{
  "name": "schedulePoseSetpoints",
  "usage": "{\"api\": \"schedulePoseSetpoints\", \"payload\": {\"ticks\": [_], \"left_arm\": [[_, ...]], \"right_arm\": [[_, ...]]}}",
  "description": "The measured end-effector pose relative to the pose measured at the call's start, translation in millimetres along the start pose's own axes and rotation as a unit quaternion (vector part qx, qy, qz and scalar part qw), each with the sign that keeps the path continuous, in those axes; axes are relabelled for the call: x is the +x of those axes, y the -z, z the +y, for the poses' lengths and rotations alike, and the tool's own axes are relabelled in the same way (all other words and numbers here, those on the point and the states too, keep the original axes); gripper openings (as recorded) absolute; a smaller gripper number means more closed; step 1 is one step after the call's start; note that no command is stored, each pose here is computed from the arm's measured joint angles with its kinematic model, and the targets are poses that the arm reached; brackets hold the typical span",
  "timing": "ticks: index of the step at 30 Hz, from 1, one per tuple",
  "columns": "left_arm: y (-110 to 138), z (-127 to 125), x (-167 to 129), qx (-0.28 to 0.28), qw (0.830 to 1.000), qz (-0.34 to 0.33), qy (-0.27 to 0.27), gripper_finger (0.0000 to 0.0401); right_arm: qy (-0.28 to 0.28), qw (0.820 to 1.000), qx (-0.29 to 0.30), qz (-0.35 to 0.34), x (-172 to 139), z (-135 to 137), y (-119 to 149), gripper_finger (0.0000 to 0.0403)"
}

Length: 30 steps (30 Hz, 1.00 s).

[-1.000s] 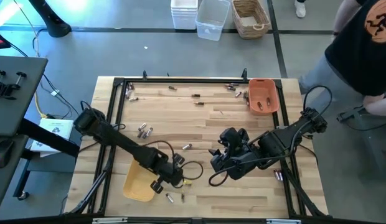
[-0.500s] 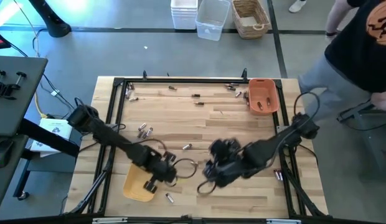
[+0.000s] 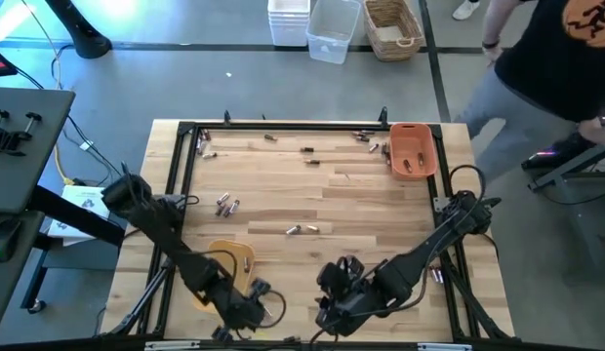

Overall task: Sort batteries
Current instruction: Put the black battery into the orange bin

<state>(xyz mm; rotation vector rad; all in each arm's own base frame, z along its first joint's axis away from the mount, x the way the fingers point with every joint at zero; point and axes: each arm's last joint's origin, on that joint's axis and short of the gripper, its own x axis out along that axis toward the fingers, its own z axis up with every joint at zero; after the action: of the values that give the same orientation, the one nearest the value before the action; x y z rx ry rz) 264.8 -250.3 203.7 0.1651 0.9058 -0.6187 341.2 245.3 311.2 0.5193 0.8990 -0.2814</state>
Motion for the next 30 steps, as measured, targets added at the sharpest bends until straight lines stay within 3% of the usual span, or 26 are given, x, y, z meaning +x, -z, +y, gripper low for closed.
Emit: {"api": "schedulePoseSetpoints", "payload": {"ticks": [5,6,10,14,20,24,30], "left_arm": [[-20,6,29,0.018,0.999,-0.040,0.009,0.0005],[-27,7,33,0.027,0.998,-0.050,0.007,0.0008],[-51,15,51,0.079,0.995,-0.062,0.001,0.0039],[-61,21,72,0.105,0.993,-0.049,0.036,0.0080],[-53,31,91,0.126,0.992,-0.002,0.032,0.0107],[-54,46,87,0.122,0.992,-0.003,0.011,0.0090],[-51,46,95,0.136,0.990,-0.004,0.036,0.0008]], "right_arm": [[0.000,1.000,0.023,-0.012,-5,1,2,0.0029],[-0.002,1.000,0.022,-0.012,-8,1,2,0.0016],[-0.017,0.999,0.035,-0.014,-31,1,-3,0.0006],[-0.021,0.999,0.033,-0.013,-41,2,-4,0.0005],[-0.032,0.999,0.034,-0.019,-45,6,-3,0.0001],[-0.031,0.999,0.035,-0.021,-45,7,-1,0.0000],[-0.030,0.999,0.033,-0.021,-46,7,1,0.0000]]}}
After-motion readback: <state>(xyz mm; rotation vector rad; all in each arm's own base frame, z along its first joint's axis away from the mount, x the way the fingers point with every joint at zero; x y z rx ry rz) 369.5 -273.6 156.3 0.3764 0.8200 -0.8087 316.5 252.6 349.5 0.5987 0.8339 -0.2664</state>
